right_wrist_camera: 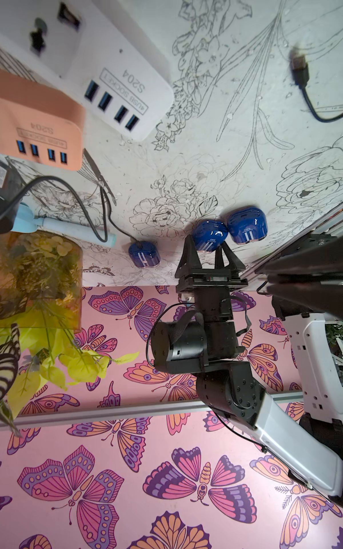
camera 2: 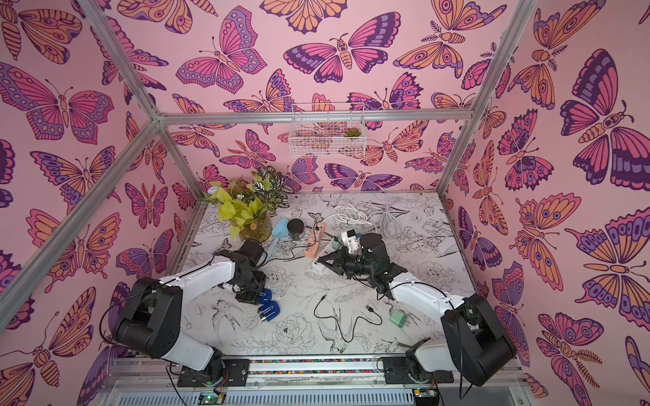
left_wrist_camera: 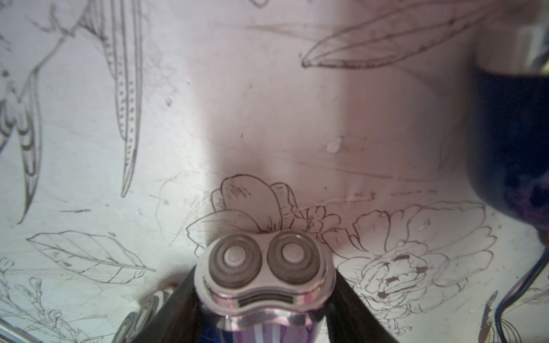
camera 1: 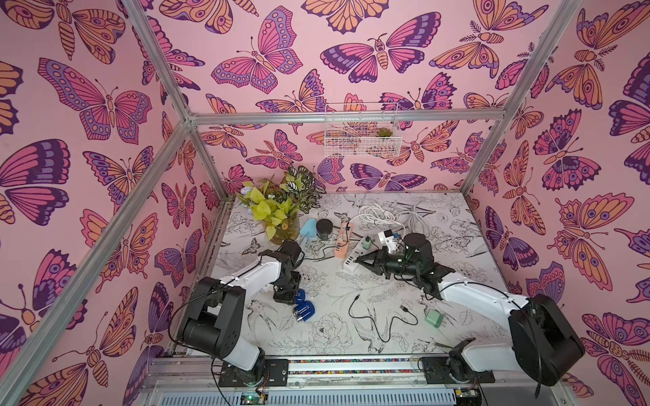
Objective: Charge the electric shaver
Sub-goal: Pick up the electric shaver from the center of the board.
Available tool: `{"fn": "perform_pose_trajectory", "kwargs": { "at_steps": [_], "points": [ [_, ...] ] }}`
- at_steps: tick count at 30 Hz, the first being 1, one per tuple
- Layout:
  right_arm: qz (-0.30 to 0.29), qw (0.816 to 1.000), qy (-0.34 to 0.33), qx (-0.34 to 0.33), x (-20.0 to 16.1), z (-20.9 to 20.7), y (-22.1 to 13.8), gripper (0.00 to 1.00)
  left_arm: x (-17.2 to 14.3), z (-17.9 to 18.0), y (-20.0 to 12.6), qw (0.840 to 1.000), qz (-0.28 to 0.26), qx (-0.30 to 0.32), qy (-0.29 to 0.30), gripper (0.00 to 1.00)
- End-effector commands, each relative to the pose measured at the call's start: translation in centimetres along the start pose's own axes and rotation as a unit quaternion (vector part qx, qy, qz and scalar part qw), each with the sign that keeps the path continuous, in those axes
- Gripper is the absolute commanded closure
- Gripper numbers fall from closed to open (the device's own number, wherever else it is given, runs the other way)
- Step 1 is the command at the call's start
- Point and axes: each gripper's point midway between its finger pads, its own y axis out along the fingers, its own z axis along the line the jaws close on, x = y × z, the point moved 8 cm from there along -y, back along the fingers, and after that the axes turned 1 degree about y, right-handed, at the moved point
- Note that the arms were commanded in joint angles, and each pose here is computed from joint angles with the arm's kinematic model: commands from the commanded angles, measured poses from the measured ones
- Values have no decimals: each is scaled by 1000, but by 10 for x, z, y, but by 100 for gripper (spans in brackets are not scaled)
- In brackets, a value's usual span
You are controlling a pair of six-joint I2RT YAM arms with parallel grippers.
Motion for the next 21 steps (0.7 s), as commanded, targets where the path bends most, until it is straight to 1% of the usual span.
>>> {"fn": "perform_pose_trajectory", "kwargs": {
  "at_steps": [1, 8, 21],
  "points": [
    [-1, 1000, -26, 15, -6, 8, -3, 100, 10, 26, 9, 998, -27, 62, 2, 79],
    [6, 1000, -28, 11, -11, 5, -2, 100, 9, 23, 8, 998, -24, 62, 8, 84],
    [15, 999, -34, 9, -13, 4, 8, 100, 7, 21, 4, 998, -20, 66, 5, 89]
  ]
}}
